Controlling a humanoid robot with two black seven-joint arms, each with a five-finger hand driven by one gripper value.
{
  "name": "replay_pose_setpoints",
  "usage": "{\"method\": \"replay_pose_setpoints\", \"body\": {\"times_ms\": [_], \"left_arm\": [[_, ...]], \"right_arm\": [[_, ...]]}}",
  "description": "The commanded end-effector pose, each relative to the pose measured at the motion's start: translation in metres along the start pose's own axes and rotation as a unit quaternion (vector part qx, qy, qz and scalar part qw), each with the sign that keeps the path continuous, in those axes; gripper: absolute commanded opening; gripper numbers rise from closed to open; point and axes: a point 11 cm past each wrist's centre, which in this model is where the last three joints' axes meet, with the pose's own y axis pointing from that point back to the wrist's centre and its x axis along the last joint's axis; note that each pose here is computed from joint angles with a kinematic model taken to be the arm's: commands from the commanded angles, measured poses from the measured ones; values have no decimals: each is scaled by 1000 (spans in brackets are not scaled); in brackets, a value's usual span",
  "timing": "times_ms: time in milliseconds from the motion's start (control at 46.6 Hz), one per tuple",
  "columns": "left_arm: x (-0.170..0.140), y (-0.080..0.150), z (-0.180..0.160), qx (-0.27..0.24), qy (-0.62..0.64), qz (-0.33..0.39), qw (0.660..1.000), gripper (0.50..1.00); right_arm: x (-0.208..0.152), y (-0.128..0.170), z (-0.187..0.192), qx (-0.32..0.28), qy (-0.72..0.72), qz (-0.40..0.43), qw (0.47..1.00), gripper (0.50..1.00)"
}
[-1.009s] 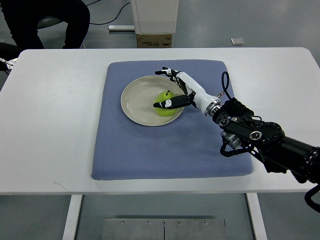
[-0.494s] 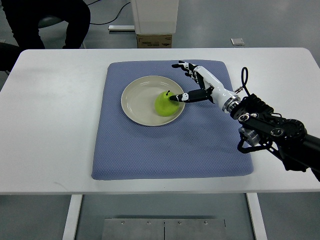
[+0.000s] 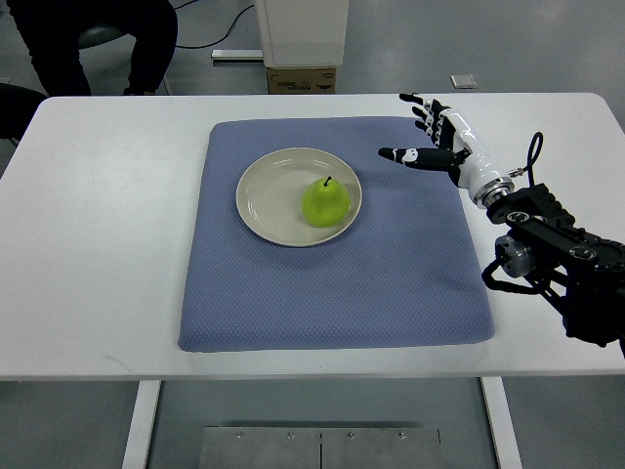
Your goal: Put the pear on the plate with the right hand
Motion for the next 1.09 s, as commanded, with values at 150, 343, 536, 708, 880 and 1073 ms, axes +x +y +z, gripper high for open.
{"method": "replay_pose_setpoints", "body": {"times_ms": [150, 343, 536, 708, 880, 1073], "left_arm": [[0, 0, 0, 0, 0, 0, 1000, 1000], [0, 0, 0, 0, 0, 0, 1000, 1000], [0, 0, 0, 0, 0, 0, 1000, 1000], [0, 0, 0, 0, 0, 0, 1000, 1000], [0, 0, 0, 0, 0, 0, 1000, 1000], [0, 0, 0, 0, 0, 0, 1000, 1000]], "right_arm": [[42, -4, -3, -16, -59, 88, 994, 1000], [46, -13, -7, -25, -141, 132, 981, 1000], [40, -14, -5, -24, -175, 155, 972, 1000], [32, -14, 0, -22, -206, 162, 965, 1000], [29, -16, -3, -9, -251, 175, 952, 1000], [35, -12, 1, -8, -264, 187, 946, 1000]]}}
